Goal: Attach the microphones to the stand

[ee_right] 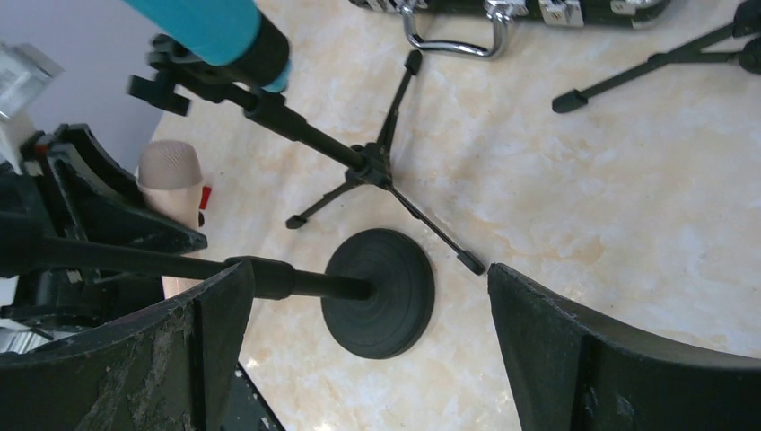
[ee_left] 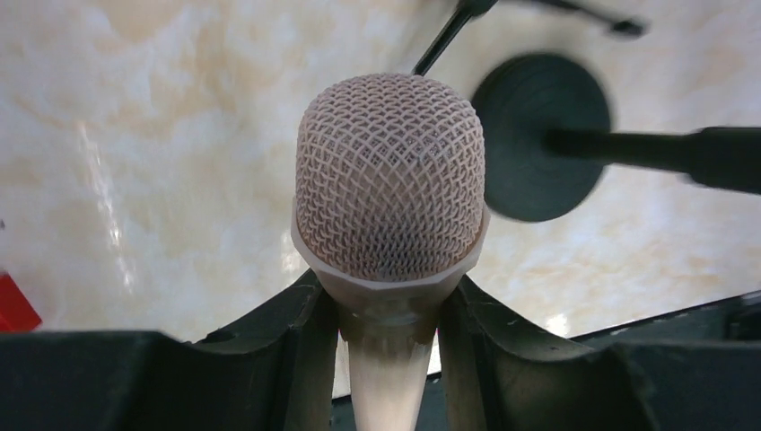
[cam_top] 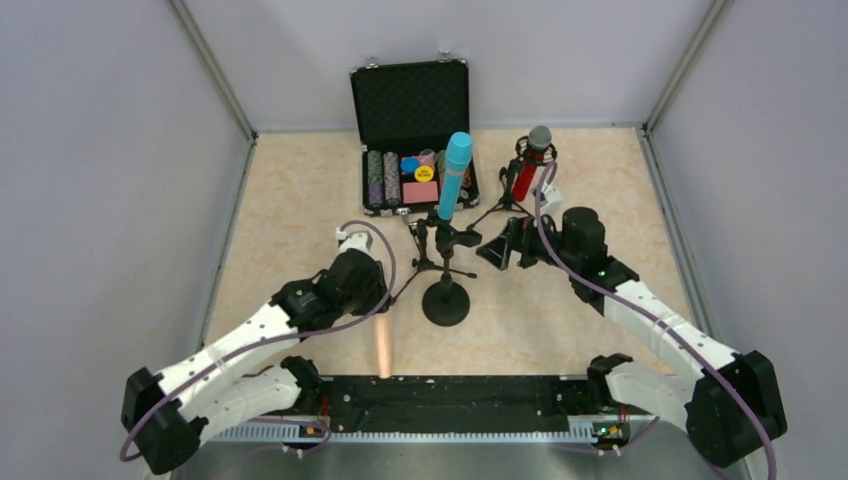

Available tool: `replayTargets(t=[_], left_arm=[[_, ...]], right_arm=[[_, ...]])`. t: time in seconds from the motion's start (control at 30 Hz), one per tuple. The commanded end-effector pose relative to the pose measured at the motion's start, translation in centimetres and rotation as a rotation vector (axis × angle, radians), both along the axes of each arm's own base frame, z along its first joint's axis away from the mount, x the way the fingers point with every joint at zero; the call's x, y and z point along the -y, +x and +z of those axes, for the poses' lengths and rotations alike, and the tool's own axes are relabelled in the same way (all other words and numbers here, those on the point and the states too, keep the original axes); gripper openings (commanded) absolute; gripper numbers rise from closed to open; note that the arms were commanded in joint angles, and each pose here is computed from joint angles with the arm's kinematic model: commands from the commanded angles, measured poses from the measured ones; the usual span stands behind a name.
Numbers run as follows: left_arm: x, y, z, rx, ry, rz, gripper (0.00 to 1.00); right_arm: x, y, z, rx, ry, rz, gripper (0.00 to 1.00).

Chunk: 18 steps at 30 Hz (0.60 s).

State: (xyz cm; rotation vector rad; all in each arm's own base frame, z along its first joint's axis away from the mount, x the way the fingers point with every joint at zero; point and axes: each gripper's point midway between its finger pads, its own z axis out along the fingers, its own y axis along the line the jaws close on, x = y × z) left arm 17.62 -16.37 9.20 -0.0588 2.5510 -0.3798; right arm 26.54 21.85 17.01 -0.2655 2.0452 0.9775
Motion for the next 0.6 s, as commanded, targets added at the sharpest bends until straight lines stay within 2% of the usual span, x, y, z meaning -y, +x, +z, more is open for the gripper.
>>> replayTargets(t=[0.0, 0.27, 0.57], left_arm=[[1.8, 3.5, 7.8, 0.319, -0.162, -0.038, 0.00], [6.5, 2.3, 16.0, 0.560, -0.444, -0.310, 0.00], [9.7, 0.4, 23.4, 0.717, -0.618, -0.540, 0.00]], right_arm=[[-1.0, -0.3, 5.8, 0.170, 0.070, 0.072, 0.99], [-0.8, -1.9, 11.7, 0.321, 0.117, 0.119, 0.99], [-0.5, -5.1, 19.0, 0.487, 0.233, 0.181, 0.99]])
